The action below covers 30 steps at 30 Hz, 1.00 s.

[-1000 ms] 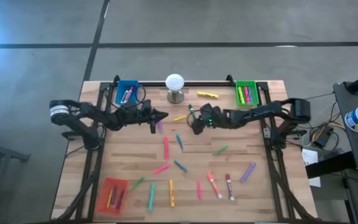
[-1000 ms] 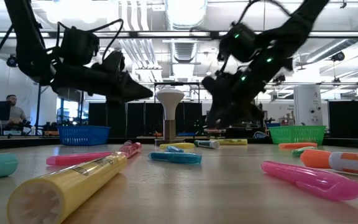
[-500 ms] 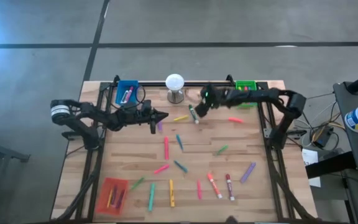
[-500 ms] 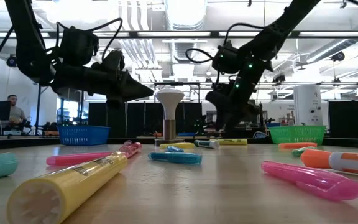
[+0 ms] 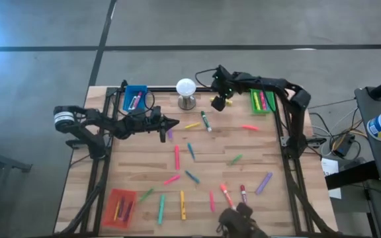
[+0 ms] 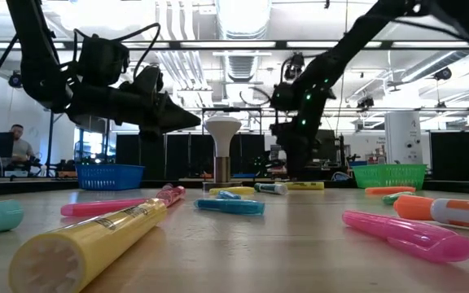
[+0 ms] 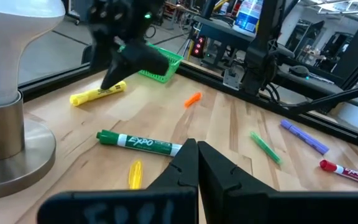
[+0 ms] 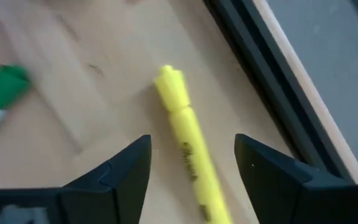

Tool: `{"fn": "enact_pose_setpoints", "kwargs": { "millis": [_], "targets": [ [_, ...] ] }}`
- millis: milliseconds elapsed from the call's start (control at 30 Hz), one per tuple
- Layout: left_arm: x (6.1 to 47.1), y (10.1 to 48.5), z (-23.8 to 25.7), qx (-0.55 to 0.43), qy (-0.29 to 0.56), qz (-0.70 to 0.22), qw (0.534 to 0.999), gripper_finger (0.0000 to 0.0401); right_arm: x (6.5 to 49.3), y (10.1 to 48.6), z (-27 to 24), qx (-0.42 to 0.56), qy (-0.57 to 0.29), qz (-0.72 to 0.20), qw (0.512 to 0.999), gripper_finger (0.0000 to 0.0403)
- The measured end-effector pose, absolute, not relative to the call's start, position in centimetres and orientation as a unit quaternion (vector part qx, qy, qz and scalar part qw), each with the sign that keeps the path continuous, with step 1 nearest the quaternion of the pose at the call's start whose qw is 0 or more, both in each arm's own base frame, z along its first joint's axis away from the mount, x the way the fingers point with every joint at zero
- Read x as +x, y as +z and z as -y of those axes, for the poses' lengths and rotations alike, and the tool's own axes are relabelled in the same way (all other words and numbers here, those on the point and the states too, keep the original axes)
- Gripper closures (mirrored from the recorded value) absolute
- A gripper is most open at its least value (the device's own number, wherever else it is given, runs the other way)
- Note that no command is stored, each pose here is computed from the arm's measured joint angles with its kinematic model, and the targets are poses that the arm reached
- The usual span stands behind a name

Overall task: Pick & Place Markers
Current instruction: Put the yellow highlighter pen into the green bin

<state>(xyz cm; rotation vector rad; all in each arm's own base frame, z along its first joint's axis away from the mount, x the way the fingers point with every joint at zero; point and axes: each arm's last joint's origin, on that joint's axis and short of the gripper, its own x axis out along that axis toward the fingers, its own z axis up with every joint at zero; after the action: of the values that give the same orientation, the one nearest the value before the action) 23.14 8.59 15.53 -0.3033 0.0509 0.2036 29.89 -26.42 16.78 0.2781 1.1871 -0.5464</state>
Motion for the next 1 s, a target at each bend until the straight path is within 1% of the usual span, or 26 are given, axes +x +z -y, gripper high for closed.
{"fn": "enact_pose_setpoints", "kwargs": {
  "millis": [133, 267, 400, 567, 667, 733, 800, 867, 933, 1000],
  "targets": [
    [23.1, 15.5, -8.6, -0.151, 0.101, -0.025, 0.983, 0.0401, 30.0, 15.2, 27.9, 0.140, -0.232, -0.585, 0.764, 0.0169],
    [23.1, 15.5, -8.6, -0.151, 0.100, -0.026, 0.983, 0.0401, 30.1, 14.2, 28.7, 0.151, -0.225, -0.599, 0.754, 0.0186],
    [23.1, 15.5, -8.6, -0.151, 0.100, -0.026, 0.983, 0.0401, 29.9, 13.7, 28.9, 0.171, -0.213, -0.599, 0.753, 0.0227],
    [23.1, 15.5, -8.6, -0.151, 0.100, -0.026, 0.983, 0.0401, 29.7, 14.2, 28.6, 0.191, -0.221, -0.597, 0.747, 0.0297],
    [23.1, 15.5, -8.6, -0.151, 0.100, -0.026, 0.983, 0.0401, 29.2, 15.5, 28.1, 0.218, -0.232, -0.589, 0.743, 0.0332],
    [23.1, 15.5, -8.6, -0.151, 0.100, -0.026, 0.983, 0.0401, 28.9, 17.7, 27.8, 0.221, -0.249, -0.565, 0.755, 0.0344],
    [23.1, 15.5, -8.6, -0.152, 0.100, -0.026, 0.983, 0.0401, 28.1, 20.0, 27.0, 0.224, -0.264, -0.543, 0.765, 0.0344],
    [23.1, 15.5, -8.6, -0.153, 0.099, -0.026, 0.983, 0.0401, 26.9, 21.7, 26.0, 0.231, -0.285, -0.528, 0.766, 0.0335],
    [23.2, 15.5, -8.5, -0.155, 0.098, -0.027, 0.983, 0.0401, 25.1, 23.3, 24.8, 0.241, -0.317, -0.519, 0.757, 0.0325],
    [23.2, 15.5, -8.5, -0.156, 0.098, -0.029, 0.982, 0.0401, 23.0, 24.7, 23.8, 0.249, -0.368, -0.505, 0.741, 0.0320]
  ]
}}
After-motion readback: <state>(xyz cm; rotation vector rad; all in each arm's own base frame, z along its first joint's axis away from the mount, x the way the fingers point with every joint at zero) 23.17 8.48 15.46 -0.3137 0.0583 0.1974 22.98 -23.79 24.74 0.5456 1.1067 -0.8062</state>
